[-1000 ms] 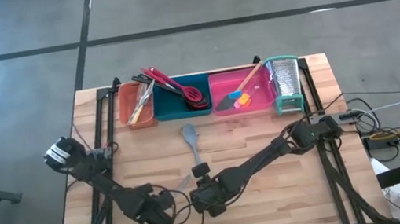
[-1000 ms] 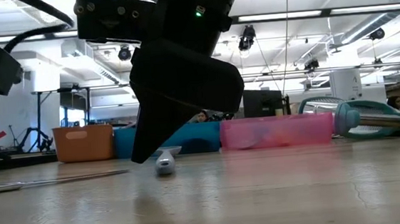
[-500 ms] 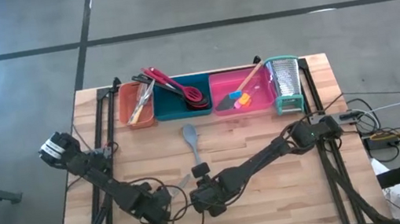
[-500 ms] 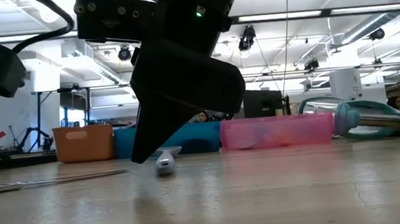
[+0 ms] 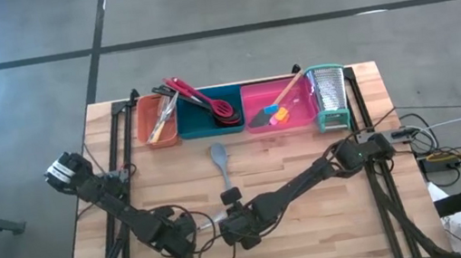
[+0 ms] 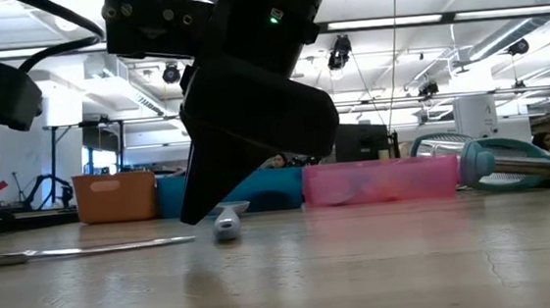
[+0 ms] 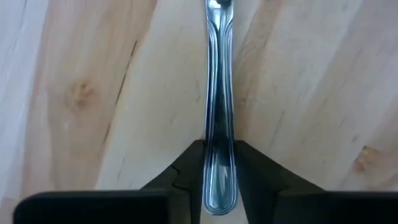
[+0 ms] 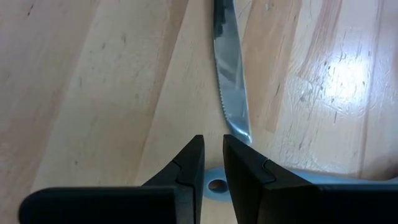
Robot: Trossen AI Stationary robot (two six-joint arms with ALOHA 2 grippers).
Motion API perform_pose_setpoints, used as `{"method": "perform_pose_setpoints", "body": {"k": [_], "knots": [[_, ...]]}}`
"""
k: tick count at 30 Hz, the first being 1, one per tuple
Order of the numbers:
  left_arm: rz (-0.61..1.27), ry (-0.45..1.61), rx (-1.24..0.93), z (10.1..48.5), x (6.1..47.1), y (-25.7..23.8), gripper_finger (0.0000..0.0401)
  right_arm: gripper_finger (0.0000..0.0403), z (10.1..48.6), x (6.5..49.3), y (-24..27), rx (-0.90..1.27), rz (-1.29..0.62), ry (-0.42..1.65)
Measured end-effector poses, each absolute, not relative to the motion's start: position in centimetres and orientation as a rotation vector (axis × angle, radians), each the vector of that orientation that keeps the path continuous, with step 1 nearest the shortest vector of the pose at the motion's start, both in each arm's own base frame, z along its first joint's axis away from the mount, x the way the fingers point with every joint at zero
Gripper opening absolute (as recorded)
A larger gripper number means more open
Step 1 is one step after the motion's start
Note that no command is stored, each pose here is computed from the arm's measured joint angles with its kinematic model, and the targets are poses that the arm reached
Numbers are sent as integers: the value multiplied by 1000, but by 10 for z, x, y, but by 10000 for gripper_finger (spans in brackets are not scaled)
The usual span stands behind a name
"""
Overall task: Pick & Place Kitchen Items
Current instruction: Put the silver knife into the orange bin
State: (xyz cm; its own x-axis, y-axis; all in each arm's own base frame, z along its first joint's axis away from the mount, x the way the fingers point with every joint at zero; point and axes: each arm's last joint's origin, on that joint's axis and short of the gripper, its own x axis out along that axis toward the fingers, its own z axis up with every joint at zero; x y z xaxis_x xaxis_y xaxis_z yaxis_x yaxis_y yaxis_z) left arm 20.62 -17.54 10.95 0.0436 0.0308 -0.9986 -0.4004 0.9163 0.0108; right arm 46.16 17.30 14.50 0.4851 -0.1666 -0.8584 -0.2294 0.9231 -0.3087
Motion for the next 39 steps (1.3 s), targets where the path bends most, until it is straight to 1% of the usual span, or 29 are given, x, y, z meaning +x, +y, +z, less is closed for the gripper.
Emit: {"method": "perform_pose_setpoints", "body": {"k": [3,9,17,25,29,33,39], "knots": [[311,1503,-271,109,206,-175,72,52,145,462,173,-422,45,1072],[265,1514,-203,109,207,-172,71,52,145,462,172,-428,47,1072],[313,1504,-146,110,205,-168,66,52,152,462,171,-419,44,1054],[322,1508,-140,110,204,-167,65,52,155,467,171,-387,50,1003],[328,1511,-136,110,204,-167,62,52,156,474,160,-258,148,1004],[361,1516,-96,112,203,-165,62,63,156,483,137,-132,237,1020],[384,1529,-35,113,201,-163,62,83,160,491,105,-79,332,1017]]}}
